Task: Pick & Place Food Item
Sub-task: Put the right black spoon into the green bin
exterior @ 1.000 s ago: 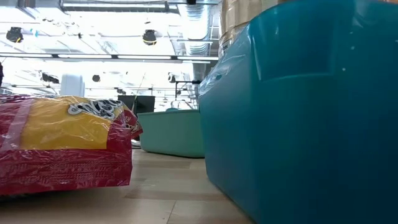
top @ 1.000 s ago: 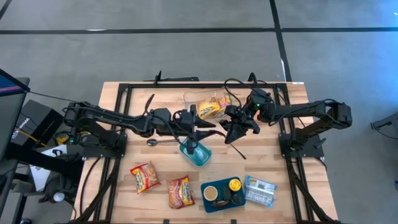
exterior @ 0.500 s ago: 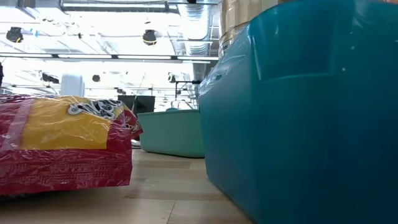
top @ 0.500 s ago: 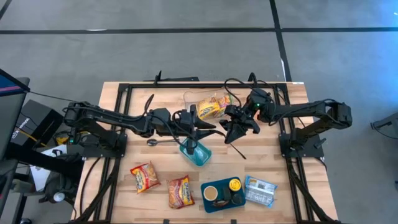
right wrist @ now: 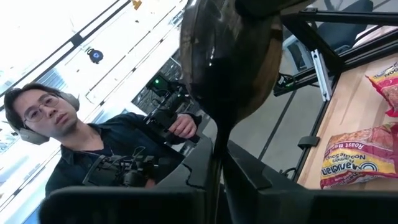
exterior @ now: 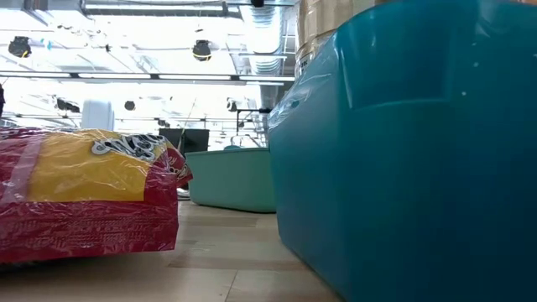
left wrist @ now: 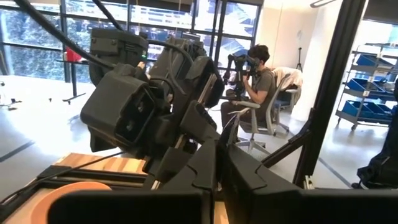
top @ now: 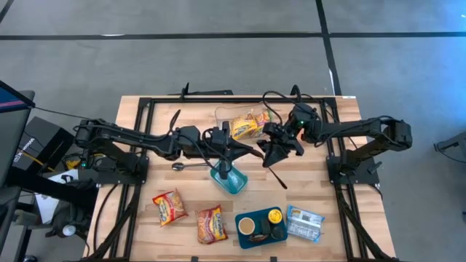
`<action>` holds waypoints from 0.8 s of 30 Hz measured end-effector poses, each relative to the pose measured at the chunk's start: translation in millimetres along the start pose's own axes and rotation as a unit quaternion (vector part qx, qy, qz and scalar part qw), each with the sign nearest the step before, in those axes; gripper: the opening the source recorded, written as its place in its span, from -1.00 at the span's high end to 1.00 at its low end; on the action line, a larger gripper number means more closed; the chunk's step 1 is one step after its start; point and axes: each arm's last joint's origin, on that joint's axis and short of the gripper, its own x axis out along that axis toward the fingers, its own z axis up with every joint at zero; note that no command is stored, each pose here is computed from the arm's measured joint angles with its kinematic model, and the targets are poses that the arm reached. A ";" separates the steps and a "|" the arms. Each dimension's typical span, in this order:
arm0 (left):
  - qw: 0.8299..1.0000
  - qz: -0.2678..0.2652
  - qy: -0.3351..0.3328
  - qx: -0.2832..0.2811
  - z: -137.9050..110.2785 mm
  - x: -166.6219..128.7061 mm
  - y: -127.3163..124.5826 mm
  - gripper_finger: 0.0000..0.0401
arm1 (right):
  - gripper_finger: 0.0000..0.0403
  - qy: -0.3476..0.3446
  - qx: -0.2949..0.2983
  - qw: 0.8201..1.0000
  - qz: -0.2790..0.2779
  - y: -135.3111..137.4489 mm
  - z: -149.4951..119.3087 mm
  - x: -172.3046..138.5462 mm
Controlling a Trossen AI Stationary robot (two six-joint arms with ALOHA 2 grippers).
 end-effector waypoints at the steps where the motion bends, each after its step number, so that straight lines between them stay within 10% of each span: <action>1: 1.000 0.001 0.000 -0.001 -0.2 0.1 0.1 0.98 | 0.84 0.000 -0.001 1.000 0.000 0.1 0.0 0.0; 24: 0.999 0.001 -0.003 -0.033 1.9 -1.1 0.0 0.99 | 0.40 0.013 -0.008 1.000 0.000 -3.6 6.1 -21.1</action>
